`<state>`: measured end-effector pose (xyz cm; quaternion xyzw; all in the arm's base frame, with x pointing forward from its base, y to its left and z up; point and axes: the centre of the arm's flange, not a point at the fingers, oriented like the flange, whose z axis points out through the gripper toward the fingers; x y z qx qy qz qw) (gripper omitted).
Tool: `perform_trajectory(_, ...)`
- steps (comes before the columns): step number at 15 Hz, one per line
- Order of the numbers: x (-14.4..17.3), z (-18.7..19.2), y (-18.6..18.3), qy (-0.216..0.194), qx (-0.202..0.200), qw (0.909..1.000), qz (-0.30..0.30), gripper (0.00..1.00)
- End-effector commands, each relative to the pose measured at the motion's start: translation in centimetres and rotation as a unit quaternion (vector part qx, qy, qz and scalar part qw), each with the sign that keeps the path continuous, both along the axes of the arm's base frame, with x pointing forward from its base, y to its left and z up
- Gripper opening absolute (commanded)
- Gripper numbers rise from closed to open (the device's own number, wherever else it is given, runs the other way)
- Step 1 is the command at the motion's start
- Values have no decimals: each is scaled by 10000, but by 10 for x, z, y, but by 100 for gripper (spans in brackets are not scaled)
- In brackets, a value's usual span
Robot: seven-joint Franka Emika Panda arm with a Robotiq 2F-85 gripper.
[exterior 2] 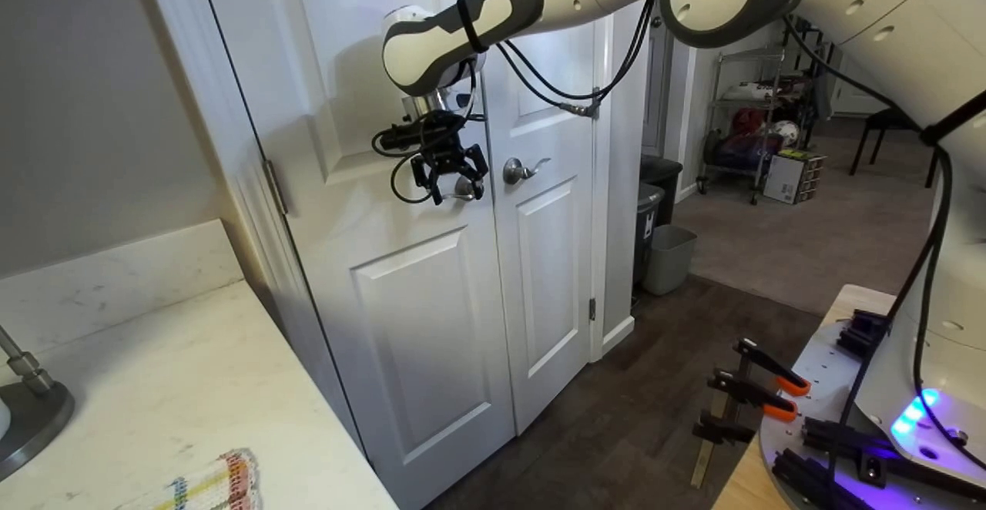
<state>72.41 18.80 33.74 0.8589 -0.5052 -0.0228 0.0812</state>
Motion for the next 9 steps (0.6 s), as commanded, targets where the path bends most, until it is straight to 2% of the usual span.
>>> perform_trajectory(1, 10, 10, -9, -479, -106, 9983, -300, 100)
perform_trajectory(2, 13, 15, -14, -626, -112, 9973, -376, 100)
perform_trajectory(6, 21, 11, -37, -639, -10, 9969, -454, 100)
perform_trajectory(9, 24, 23, -51, -809, 472, 9950, -335, 100)
